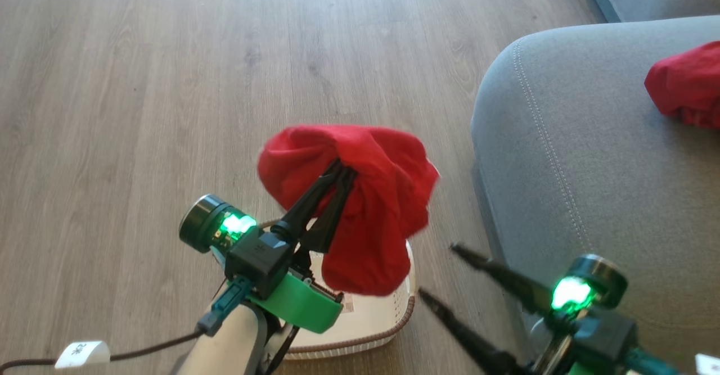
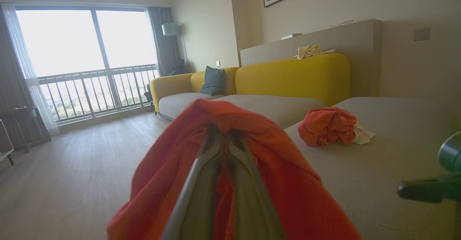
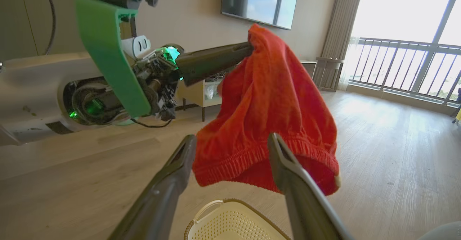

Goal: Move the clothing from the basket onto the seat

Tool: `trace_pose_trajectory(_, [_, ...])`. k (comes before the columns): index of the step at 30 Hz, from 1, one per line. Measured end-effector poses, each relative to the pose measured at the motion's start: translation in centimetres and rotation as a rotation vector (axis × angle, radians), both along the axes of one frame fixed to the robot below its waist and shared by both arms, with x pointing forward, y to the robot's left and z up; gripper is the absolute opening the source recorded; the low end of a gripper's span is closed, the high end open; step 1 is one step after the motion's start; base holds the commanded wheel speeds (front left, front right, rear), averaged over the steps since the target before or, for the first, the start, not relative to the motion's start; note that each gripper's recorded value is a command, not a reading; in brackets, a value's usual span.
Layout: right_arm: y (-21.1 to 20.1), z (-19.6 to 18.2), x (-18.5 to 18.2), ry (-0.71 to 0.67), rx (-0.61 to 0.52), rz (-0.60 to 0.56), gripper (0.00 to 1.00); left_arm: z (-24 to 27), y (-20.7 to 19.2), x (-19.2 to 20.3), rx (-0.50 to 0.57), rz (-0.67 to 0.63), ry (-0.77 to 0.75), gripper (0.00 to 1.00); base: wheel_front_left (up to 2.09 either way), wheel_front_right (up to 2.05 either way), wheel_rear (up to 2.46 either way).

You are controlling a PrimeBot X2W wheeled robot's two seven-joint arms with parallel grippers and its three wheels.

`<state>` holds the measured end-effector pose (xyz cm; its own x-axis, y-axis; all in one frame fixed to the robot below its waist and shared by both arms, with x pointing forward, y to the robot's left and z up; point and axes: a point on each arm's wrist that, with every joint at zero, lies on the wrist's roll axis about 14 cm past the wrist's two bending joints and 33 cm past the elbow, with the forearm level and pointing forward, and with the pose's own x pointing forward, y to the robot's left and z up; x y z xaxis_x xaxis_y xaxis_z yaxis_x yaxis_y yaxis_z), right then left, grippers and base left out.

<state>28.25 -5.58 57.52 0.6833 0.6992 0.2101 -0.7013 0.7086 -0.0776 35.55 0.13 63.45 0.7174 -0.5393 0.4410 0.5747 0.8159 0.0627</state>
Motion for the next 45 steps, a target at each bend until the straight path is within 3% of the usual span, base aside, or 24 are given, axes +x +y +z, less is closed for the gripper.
trace_pose_trajectory(7, [-1.1,1.7,1.7,-0.066,0.009,-0.059,1.00,-0.2,-0.3,0.0,0.009,-0.005,0.000,0.00,0.00,0.00,0.00])
trace_pose_trajectory(15, [1.0,0.9,2.7,-0.060,0.001,-0.028,1.00,-0.2,-1.2,-1.1,0.034,-0.035,-0.013,0.00,0.00,0.00,0.00])
trace_pose_trajectory(26, [1.2,-0.3,5.4,-0.024,0.000,-0.082,1.00,-0.3,-2.1,-2.4,0.039,-0.069,-0.015,0.00,0.00,0.00,0.00])
trace_pose_trajectory(31, [2.8,-1.5,5.5,-0.031,-0.065,-0.048,1.00,-0.4,-2.9,-3.3,0.036,-0.104,-0.010,0.00,0.00,0.00,0.00])
trace_pose_trajectory(42, [4.7,-1.6,6.0,-0.035,-0.068,-0.040,1.00,-0.5,-4.0,-4.5,0.049,-0.149,-0.014,0.00,0.00,0.00,0.00])
trace_pose_trajectory(43, [4.8,-1.6,6.1,-0.029,-0.057,-0.042,0.59,-0.5,-4.0,-4.5,0.050,-0.152,-0.014,0.00,0.00,0.00,0.00])
trace_pose_trajectory(44, [4.9,-1.6,6.2,-0.017,-0.043,-0.045,0.00,-0.5,-4.0,-4.5,0.050,-0.151,-0.014,0.00,0.00,0.00,0.00])
trace_pose_trajectory(45, [4.8,-1.7,6.4,-0.008,-0.032,-0.053,0.00,-0.6,-3.9,-4.5,0.051,-0.150,-0.014,0.00,0.00,0.00,0.00])
